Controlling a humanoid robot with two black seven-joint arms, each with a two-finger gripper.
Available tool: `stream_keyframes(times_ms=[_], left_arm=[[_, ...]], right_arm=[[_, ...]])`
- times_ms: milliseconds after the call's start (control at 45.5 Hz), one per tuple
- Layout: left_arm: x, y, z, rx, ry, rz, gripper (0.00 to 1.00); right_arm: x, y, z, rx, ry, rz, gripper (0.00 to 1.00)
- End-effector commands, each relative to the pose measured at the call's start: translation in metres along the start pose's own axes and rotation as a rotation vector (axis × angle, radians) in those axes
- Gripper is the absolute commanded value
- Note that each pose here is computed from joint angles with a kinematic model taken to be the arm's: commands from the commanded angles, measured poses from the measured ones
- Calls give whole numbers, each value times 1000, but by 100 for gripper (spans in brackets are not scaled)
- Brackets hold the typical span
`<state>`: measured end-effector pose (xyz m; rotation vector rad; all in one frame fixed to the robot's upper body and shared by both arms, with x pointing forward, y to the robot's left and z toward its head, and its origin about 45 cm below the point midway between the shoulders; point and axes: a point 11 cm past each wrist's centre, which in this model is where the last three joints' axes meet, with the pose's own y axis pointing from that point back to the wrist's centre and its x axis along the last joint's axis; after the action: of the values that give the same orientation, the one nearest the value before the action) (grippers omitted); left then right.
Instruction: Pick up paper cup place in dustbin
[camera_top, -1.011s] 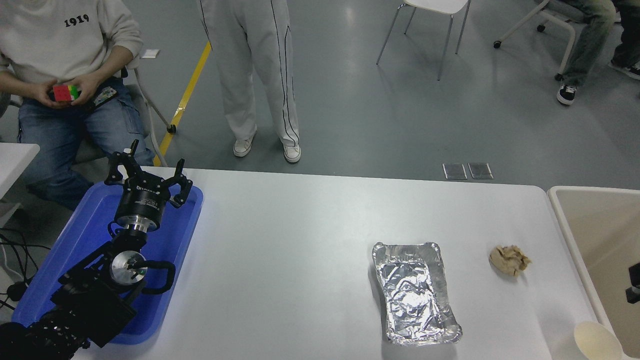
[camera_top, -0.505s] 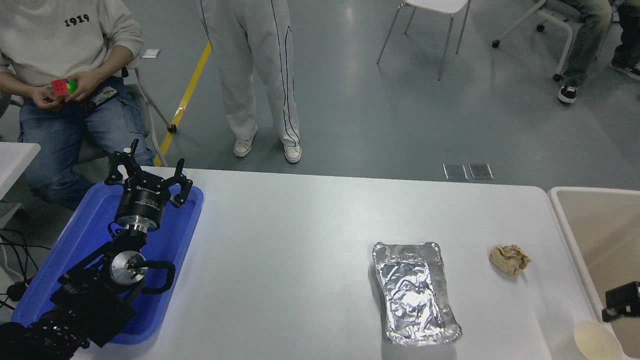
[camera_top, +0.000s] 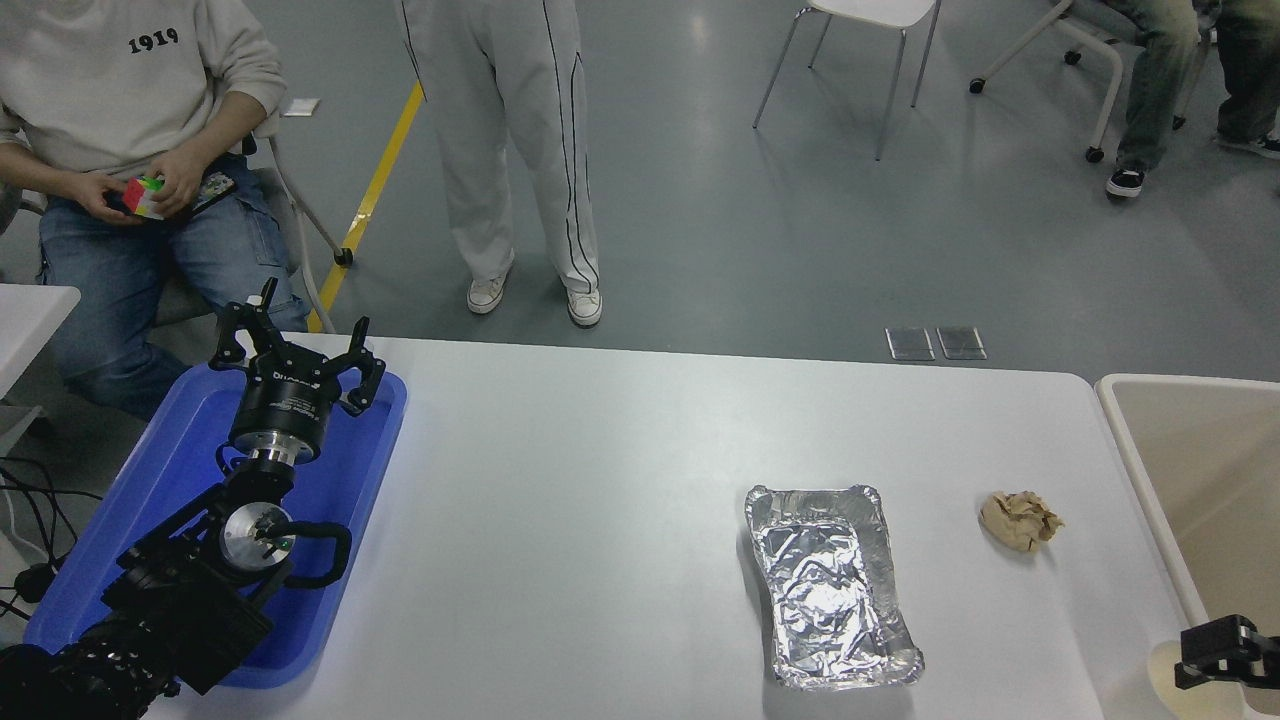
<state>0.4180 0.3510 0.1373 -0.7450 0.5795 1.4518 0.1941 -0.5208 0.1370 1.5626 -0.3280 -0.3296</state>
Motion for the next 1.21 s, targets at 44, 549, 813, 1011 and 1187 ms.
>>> stream_keyframes(times_ms=[44,549,813,1011,1187], left_arm=[[0,0,0,0,0,0,100],[0,0,0,0,0,0,100],[0,0,0,0,0,0,100],[0,0,0,0,0,0,100],[0,0,0,1,-1,0,100]], right_arm=[[1,-7,2,1,-1,36,76],[-14,-12,-2,14,-20,-44,0],[-16,-8,-6,23,-35,-90,0],[-7,3,-10,42,-44,-74,0],[2,30,-19,78,-61,-96,0]])
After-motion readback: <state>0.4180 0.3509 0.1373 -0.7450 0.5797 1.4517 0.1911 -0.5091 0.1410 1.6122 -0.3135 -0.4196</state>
